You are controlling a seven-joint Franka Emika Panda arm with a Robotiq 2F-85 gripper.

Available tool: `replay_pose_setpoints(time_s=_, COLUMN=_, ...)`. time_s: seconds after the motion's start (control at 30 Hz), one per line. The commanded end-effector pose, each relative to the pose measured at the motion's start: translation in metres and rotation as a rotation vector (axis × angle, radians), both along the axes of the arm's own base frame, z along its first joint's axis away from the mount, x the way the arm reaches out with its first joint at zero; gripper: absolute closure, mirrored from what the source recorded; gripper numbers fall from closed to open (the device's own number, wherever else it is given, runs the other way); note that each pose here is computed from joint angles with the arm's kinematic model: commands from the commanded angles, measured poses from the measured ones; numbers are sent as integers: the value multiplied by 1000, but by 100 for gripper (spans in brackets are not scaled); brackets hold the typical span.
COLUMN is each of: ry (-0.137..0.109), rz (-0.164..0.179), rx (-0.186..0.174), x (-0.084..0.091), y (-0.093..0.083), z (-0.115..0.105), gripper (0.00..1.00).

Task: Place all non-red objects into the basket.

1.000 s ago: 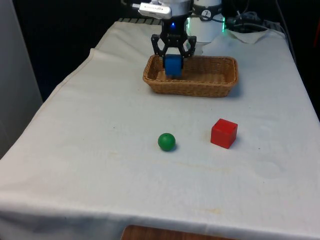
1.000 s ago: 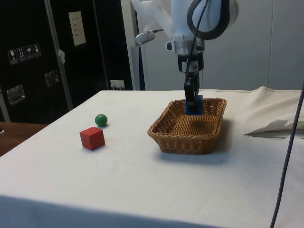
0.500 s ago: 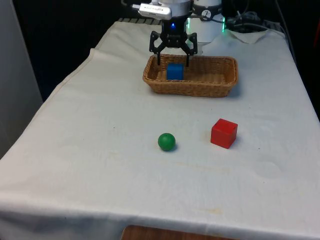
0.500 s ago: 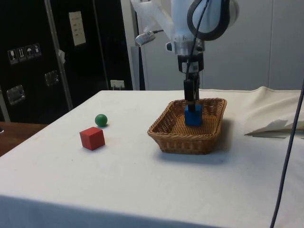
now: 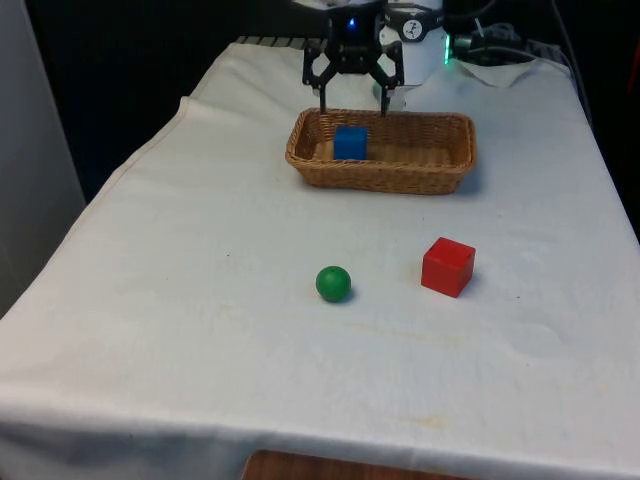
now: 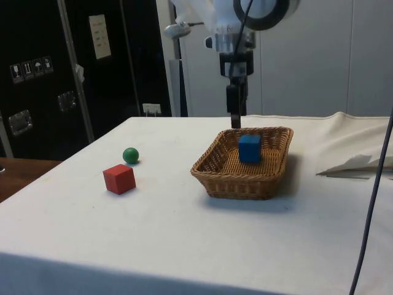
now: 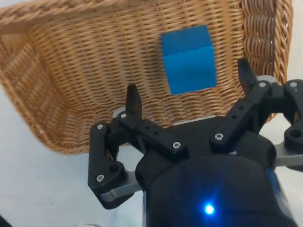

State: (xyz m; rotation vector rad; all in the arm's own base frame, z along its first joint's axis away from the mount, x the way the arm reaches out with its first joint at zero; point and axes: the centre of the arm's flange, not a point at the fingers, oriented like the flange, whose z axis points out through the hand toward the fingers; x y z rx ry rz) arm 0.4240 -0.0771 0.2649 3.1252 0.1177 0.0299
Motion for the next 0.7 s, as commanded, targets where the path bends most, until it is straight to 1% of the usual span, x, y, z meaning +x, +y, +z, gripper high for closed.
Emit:
replay_pose_setpoints(time_s=0.0, ry=1, rz=1, rx=-6, x=4, y=2, z=4, gripper=0)
replay_pose_setpoints(time_s=0.17, ry=-7, rz=14, rx=3, x=11, y=7, z=19, gripper=0)
replay_pose_setpoints(time_s=0.2, ry=-9, rz=16, rx=5, x=10, y=6, z=18, gripper=0)
replay_pose_setpoints(time_s=0.27, ry=-9, rz=17, rx=5, x=13, y=9, z=23, gripper=0)
replay_pose_setpoints(time_s=0.33, ry=-18, rz=24, rx=9, x=17, y=12, z=28, gripper=0)
replay_pose_setpoints(time_s=0.43, ry=-22, rz=31, rx=10, x=22, y=14, z=30, gripper=0)
replay_pose_setpoints(time_s=0.47, ry=-25, rz=32, rx=3, x=21, y=12, z=30, gripper=0)
replay_pose_setpoints(time_s=0.5, ry=-24, rz=34, rx=10, x=24, y=15, z=31, gripper=0)
replay_pose_setpoints(time_s=0.67, ry=-32, rz=43, rx=9, x=38, y=17, z=33, gripper=0)
